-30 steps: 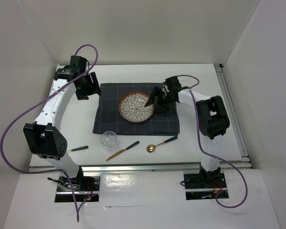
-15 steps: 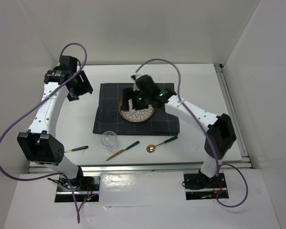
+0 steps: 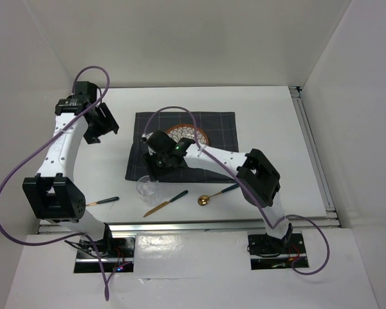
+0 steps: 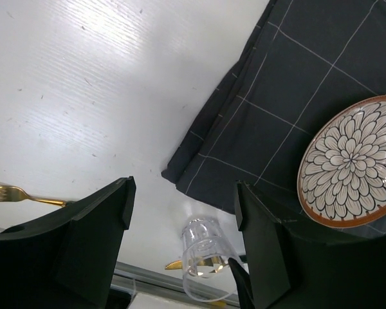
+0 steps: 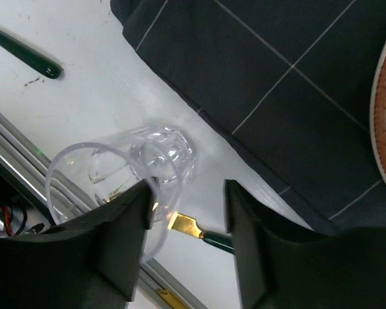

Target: Set the dinner table for one person

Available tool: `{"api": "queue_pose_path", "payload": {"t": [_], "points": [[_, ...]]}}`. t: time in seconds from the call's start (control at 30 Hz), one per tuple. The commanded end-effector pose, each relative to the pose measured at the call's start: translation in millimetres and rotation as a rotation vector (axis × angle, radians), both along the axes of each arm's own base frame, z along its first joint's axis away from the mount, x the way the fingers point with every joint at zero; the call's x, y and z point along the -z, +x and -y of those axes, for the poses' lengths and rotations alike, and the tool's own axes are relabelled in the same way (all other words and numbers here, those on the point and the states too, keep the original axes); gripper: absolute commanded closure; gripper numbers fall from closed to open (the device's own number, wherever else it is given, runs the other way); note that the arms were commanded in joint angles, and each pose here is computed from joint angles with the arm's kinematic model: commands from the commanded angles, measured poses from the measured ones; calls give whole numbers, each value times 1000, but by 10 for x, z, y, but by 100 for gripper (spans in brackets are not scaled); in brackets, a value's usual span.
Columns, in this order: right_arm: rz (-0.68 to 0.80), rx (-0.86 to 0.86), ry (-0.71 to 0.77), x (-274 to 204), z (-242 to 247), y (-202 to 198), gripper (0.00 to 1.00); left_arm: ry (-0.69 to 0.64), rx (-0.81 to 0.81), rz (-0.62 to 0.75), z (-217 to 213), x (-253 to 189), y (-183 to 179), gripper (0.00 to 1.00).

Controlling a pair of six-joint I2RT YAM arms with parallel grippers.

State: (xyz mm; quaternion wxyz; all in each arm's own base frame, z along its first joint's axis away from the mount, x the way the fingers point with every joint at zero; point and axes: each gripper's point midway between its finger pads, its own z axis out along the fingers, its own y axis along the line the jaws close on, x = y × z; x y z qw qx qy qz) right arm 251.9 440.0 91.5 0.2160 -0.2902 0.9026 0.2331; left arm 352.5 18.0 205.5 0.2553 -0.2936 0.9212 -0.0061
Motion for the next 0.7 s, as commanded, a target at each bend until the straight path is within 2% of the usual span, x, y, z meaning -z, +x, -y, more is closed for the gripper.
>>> {"api": "queue_pose_path", "payload": {"t": [0.0,0.23,0.27,0.4,0.47,0.57,0.67], "points": [[49,-23,16,-146,-102,56,46,-25,9,28,42,-77,-34,20],[49,-40,8,-151,-129,21,77,-26,9,19,43,-46,-49,20],[67,-46,24,-253,-144,35,85,-26,9,19,43,-46,-49,20],[138,-11,59,-669,-93,110,100,-32,14,38,57,-86,-12,20],[164,8,80,-883,-38,161,100,-40,18,38,73,-87,-12,20],[187,114,129,-1271,261,477,100,-37,26,27,69,-22,5,20],[197,279,115,-1421,795,938,100,-38,26,1,70,66,-8,20]]}}
